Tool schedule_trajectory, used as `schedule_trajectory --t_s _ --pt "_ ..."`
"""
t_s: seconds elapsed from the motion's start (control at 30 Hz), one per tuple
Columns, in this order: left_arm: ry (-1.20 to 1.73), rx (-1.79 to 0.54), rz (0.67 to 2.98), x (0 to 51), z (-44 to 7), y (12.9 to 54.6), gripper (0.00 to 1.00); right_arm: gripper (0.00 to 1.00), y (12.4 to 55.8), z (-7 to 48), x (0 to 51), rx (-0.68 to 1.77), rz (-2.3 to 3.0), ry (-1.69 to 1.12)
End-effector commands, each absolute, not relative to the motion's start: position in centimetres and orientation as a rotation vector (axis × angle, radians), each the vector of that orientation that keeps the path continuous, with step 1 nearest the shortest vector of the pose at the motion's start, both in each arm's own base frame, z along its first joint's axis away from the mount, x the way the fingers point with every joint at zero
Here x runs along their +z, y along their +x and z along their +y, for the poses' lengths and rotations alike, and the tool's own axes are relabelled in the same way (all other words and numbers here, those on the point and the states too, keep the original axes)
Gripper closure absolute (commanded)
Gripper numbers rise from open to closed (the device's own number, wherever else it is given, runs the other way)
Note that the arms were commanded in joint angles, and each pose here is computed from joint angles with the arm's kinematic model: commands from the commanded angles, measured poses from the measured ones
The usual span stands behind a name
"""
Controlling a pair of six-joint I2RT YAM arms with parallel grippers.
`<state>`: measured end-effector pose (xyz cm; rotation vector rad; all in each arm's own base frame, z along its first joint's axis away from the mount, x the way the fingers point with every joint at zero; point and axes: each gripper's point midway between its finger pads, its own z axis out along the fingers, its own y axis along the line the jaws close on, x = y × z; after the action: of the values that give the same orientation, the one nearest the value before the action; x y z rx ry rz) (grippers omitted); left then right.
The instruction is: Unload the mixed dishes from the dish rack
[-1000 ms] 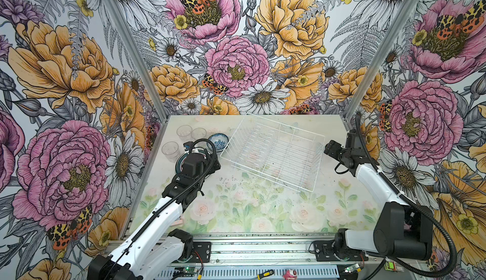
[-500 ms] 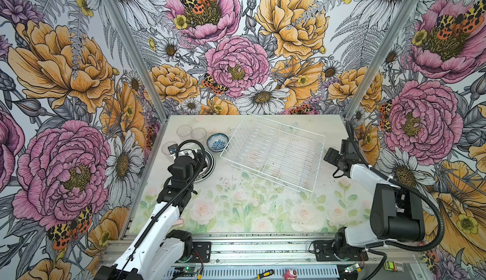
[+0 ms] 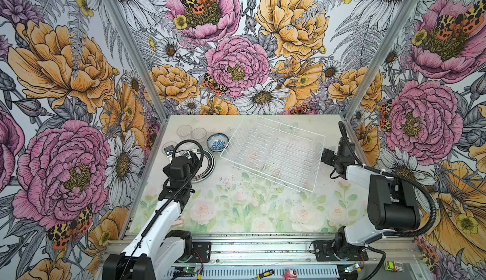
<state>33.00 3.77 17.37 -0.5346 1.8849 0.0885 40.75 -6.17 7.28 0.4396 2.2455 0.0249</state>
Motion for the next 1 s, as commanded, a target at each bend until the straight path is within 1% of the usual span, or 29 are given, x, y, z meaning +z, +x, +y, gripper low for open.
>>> schedule_trajectory --t_s 0.0,0.07,0.27,0.43,0.57,0.67,0.83,0.97 --pt "-0.523 0.143 1.840 17.8 4.9 33.7 0.01 0.13 42.6 -5.1 8.9 0.071 2.161 0.348" --pt "-0.527 0.146 1.854 17.3 5.2 34.1 0.01 0.13 42.6 -5.3 8.9 0.057 2.165 0.338" --pt "-0.537 0.162 1.858 16.2 6.4 35.4 0.01 0.12 41.9 -5.6 11.0 -0.021 2.027 0.271" --pt "-0.508 0.123 1.856 15.2 6.9 36.6 0.01 0.12 41.7 -6.0 11.4 -0.045 1.990 0.275" --pt "-0.476 0.140 1.829 15.0 7.1 37.4 0.01 0.12 41.7 -5.9 11.3 -0.046 1.988 0.273" --pt "-0.449 0.112 1.801 14.9 7.0 38.3 0.01 0.12 41.5 -5.6 11.7 -0.034 1.965 0.252" --pt "-0.399 0.061 1.827 14.1 6.4 39.8 0.01 0.12 41.2 -5.0 11.8 -0.032 1.944 0.221" --pt "-0.407 0.040 1.859 13.4 6.7 40.4 0.01 0.10 41.1 -3.2 11.9 -0.030 1.921 0.123"
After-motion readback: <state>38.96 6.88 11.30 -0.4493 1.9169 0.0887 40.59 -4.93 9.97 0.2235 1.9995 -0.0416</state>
